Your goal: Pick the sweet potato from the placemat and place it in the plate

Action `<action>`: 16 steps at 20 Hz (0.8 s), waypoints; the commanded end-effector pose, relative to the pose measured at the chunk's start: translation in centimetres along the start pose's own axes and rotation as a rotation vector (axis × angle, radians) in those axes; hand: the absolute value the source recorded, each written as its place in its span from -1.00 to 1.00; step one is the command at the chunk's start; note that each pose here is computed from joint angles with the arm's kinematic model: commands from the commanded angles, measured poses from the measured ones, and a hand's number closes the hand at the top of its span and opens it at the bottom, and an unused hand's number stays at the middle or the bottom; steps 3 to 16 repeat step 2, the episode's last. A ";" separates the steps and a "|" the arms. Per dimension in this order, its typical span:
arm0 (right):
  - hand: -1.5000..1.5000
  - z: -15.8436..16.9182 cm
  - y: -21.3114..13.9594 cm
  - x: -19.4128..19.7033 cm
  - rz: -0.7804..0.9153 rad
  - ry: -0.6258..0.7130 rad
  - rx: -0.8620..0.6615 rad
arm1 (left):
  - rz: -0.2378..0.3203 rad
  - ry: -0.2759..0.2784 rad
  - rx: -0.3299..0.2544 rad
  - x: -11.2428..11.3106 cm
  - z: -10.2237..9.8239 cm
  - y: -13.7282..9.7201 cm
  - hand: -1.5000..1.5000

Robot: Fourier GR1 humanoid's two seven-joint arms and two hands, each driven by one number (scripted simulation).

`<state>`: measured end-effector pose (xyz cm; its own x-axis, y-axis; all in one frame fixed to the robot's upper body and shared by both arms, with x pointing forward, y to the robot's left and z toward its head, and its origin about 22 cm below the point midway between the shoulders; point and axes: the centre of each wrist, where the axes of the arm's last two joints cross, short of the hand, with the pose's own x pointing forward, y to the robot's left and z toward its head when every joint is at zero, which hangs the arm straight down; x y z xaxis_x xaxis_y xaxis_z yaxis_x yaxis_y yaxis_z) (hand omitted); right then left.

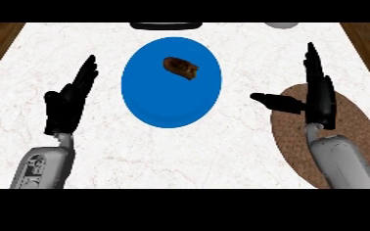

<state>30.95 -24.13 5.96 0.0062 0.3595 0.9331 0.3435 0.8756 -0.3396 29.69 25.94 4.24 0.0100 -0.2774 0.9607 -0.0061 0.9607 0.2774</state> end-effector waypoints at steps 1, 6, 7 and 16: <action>-1.00 -0.3 -1.7 -1.8 -0.012 0.015 -0.006 | 0.001 -0.012 -0.012 1.3 -0.7 -1.0 0.00; -1.00 0.0 -2.8 -0.5 -0.006 -0.001 0.003 | 0.020 0.006 -0.007 -1.1 -1.0 -0.7 0.00; -1.00 0.0 -2.8 -0.5 -0.006 -0.001 0.003 | 0.020 0.006 -0.007 -1.1 -1.0 -0.7 0.00; -1.00 0.0 -2.8 -0.5 -0.006 -0.001 0.003 | 0.020 0.006 -0.007 -1.1 -1.0 -0.7 0.00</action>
